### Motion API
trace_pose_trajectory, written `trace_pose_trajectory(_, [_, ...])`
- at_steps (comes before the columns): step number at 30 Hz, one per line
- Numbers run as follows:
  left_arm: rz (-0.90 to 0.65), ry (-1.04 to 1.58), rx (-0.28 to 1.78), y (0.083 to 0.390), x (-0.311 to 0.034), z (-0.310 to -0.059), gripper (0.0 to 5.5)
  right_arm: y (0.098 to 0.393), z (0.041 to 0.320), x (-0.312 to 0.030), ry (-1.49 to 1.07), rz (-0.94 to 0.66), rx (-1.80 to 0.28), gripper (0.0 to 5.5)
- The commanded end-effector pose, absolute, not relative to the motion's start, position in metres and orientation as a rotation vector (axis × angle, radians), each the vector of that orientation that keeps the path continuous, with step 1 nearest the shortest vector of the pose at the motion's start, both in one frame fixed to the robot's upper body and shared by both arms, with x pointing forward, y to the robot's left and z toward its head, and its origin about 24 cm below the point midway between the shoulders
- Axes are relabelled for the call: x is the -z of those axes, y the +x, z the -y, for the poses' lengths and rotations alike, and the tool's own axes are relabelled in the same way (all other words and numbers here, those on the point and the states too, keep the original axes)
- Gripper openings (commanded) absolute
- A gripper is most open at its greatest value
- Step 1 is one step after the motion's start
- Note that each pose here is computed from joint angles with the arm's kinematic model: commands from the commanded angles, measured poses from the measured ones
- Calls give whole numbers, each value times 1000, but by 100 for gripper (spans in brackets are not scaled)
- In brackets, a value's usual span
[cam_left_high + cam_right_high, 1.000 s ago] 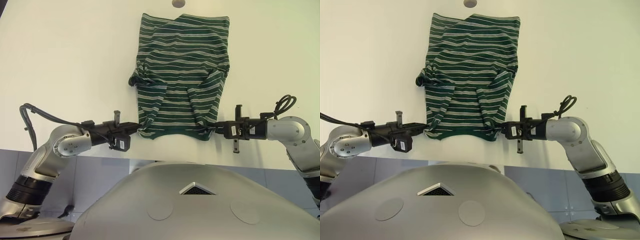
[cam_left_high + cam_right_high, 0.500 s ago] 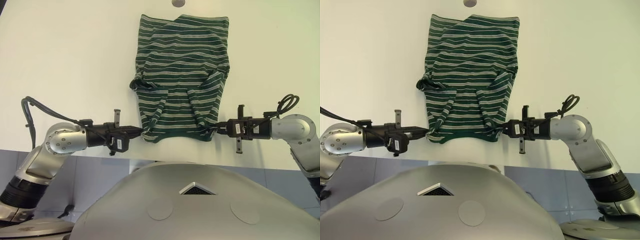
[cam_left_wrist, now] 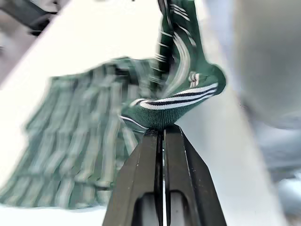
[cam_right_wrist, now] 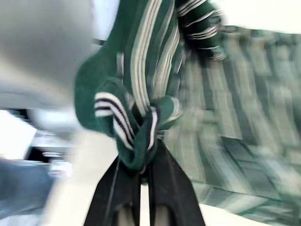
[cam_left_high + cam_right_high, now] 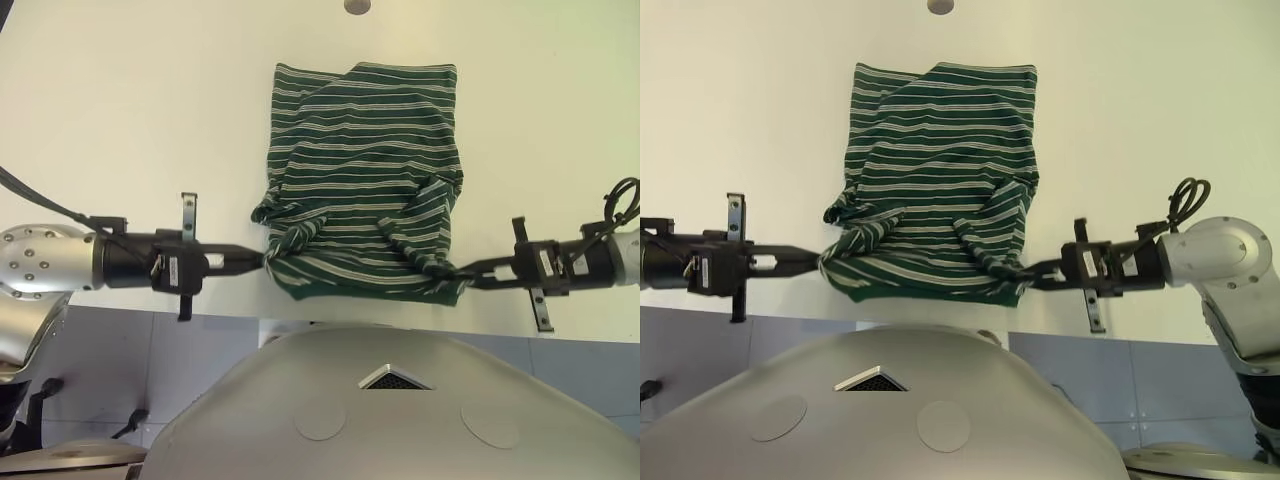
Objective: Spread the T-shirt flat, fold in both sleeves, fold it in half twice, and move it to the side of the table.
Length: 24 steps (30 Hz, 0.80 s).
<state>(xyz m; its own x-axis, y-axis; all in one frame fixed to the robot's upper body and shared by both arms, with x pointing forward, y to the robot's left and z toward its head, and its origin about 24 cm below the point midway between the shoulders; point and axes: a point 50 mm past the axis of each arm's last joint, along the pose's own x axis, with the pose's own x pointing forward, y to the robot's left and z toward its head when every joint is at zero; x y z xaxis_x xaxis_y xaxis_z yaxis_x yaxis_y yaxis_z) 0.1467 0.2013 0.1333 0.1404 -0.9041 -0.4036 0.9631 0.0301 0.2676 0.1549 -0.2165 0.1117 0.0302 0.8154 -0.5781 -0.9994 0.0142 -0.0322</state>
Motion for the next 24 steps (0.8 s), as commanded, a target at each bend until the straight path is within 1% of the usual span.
trace_pose_trajectory(1, [-129,616,1337,176,-119,-206,0,197,223,-94,-718,-426,-1263,0])
trace_pose_trajectory(6, [-55,750,1167,225,-104,-208,0,244,214,-88,-880,-298,-1060,0])
trace_pose_trajectory(11, [10,794,1050,269,-101,-206,0,278,204,-94,-923,-192,-947,0])
trace_pose_trajectory(14, [44,826,972,299,-102,-203,0,299,203,-99,-930,-161,-886,0])
trace_pose_trajectory(16, [56,845,954,309,-100,-202,0,306,203,-99,-932,-156,-873,0])
trace_pose_trajectory(21, [-8,853,905,338,-82,-192,0,332,191,-85,-938,-167,-817,0])
trace_pose_trajectory(24, [-67,940,886,345,-63,-185,0,337,189,-71,-964,-195,-801,0])
